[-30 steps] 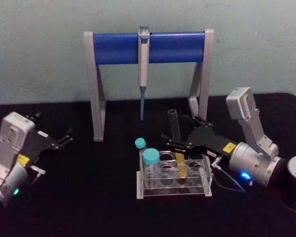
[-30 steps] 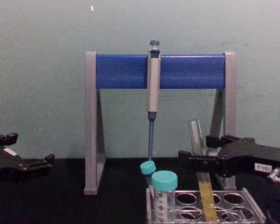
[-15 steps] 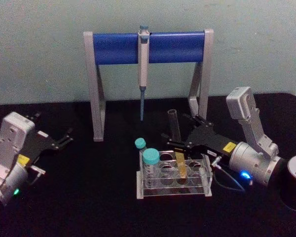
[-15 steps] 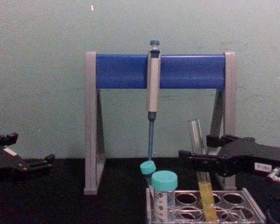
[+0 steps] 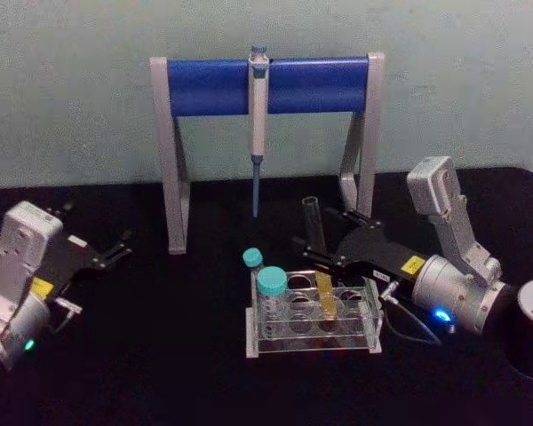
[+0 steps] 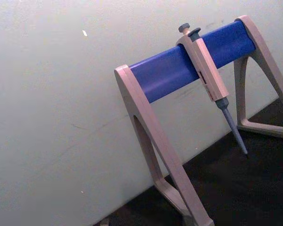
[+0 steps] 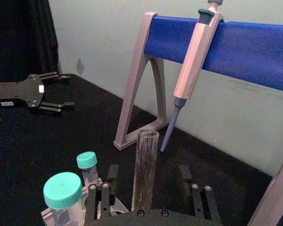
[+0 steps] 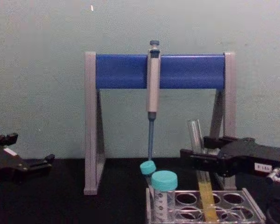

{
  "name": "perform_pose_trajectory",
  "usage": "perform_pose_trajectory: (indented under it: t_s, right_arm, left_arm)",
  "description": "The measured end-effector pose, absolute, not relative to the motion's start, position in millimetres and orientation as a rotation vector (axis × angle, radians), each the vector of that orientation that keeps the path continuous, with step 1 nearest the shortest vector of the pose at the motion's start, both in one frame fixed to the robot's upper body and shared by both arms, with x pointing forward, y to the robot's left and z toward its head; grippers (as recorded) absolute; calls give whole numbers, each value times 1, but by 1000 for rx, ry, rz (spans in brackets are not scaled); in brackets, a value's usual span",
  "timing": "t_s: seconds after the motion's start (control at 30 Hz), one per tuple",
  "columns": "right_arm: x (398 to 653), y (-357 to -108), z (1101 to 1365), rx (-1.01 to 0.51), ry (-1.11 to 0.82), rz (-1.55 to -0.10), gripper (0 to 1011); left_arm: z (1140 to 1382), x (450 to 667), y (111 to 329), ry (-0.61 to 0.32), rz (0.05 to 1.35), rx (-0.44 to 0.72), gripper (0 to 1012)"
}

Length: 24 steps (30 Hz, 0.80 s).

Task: Pick up the test tube from the test tube rack, shake it, then place it back into the test tube rack.

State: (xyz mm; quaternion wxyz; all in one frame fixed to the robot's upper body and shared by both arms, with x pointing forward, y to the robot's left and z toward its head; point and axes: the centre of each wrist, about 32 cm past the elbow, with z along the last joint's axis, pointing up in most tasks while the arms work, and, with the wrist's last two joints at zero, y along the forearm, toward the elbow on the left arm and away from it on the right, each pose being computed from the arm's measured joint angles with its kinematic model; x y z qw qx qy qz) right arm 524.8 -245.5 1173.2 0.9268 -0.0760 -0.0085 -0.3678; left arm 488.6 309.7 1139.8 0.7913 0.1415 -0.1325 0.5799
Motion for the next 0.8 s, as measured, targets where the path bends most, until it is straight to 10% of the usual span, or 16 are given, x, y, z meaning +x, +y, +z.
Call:
perform_pose_trajectory:
  t_s: [0.57, 0.8]
  right_arm:
    - [525, -245, 1173, -156, -16, -755, 293]
    - [525, -245, 1173, -155, -15, -755, 232]
  left_arm:
    - [1140, 489, 310, -285, 1248, 305, 1001]
    - [1140, 489, 310, -285, 1248, 304, 1001]
